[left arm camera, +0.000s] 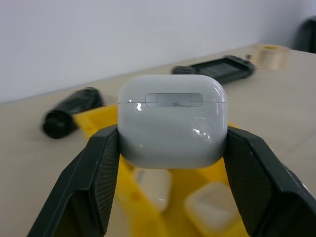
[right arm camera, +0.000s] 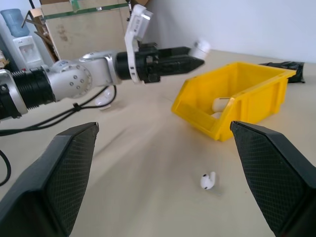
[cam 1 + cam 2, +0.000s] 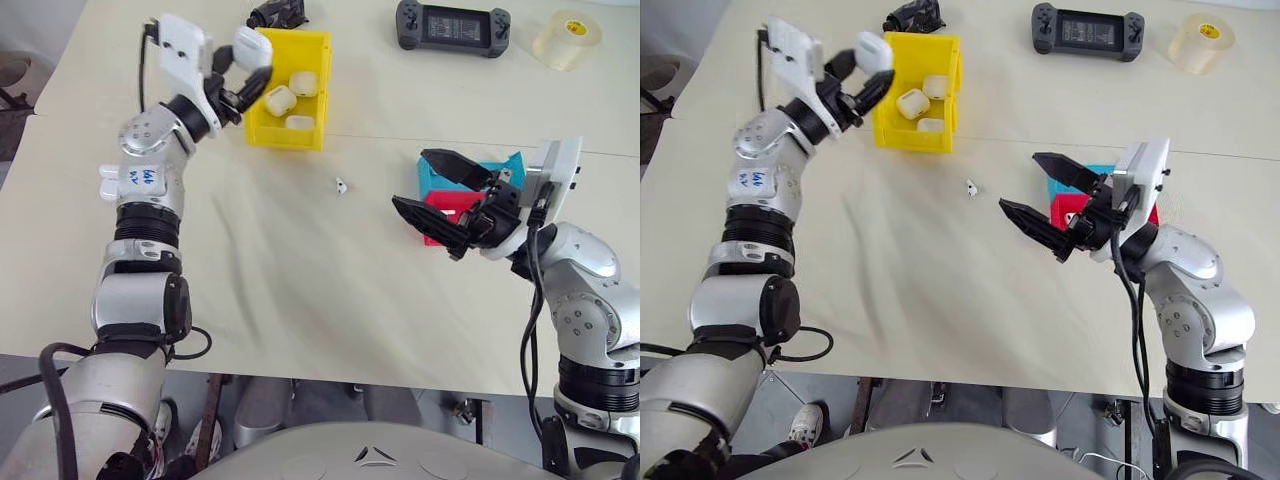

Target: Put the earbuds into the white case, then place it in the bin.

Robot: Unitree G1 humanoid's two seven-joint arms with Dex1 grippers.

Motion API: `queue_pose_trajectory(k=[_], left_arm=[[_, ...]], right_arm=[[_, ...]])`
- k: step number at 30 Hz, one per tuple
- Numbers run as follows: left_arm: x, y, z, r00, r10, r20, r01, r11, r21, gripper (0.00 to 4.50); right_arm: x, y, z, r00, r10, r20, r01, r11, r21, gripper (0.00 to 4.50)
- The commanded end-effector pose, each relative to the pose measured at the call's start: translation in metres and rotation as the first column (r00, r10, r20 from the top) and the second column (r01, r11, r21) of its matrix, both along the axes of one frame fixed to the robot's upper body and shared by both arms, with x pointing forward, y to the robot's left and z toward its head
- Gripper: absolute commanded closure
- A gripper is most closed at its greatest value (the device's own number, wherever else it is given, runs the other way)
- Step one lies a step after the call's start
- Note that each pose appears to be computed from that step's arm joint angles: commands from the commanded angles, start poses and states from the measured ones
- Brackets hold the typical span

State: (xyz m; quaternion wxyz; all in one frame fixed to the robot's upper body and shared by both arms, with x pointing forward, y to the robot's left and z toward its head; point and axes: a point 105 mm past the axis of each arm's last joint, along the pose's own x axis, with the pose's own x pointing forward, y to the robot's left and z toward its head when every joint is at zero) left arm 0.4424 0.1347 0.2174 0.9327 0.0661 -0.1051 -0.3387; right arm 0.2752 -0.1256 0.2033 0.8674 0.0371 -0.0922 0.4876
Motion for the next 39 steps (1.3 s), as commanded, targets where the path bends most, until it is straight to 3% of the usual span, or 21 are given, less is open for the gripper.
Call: queue_pose_trajectory(k=[1,4,5,9,13,17,20,24,30,39], left_arm=[[-0.003,-0.01,0.011,0.997,-0.06,0.047,0.058,0.998,0.038,0.98],[0.002,-0.008,0.01,0.999,-0.021,0.037,0.02,0.999,0.028,0.07],[0.001,-0.009,0.011,0.999,-0.027,0.037,0.027,0.999,0.025,0.03],[-0.004,-0.007,0.019,0.995,-0.035,0.099,0.029,0.997,0.067,0.03],[-0.047,-0.004,0.014,0.964,-0.233,0.129,0.209,0.962,0.174,0.03],[-0.097,0.018,-0.02,0.953,-0.303,-0.017,0.296,0.914,0.279,0.03],[-0.132,0.034,-0.03,0.949,-0.312,-0.056,0.314,0.903,0.295,0.03],[-0.146,0.052,-0.032,0.984,-0.175,-0.037,0.179,0.942,0.284,0.03],[-0.172,0.068,-0.031,0.993,-0.105,0.05,0.083,0.942,0.326,0.03],[-0.175,0.077,-0.036,0.999,-0.015,0.041,0.002,0.957,0.289,0.03]], right_arm=[[-0.006,0.004,0.012,0.998,0.005,0.069,-0.006,1.0,0.012,0.0],[-0.005,0.006,0.013,0.998,0.006,0.07,-0.007,1.0,0.021,0.0],[-0.005,0.007,0.013,0.998,0.007,0.07,-0.009,1.0,0.025,0.0],[-0.005,0.009,0.012,0.997,0.012,0.07,-0.014,1.0,0.024,0.0],[-0.004,0.006,0.009,0.998,0.012,0.067,-0.013,1.0,0.013,0.0],[-0.001,-0.004,0.003,0.998,0.01,0.064,-0.009,1.0,-0.025,0.0],[0.004,-0.015,-0.001,0.998,-0.001,0.07,0.005,0.998,-0.06,0.0],[0.009,-0.03,-0.008,0.998,-0.011,0.066,0.018,0.995,-0.102,0.0],[0.012,-0.047,-0.013,0.995,-0.035,0.095,0.05,0.986,-0.157,0.0],[0.021,-0.079,-0.025,0.981,-0.152,0.122,0.174,0.966,-0.193,0.0]])
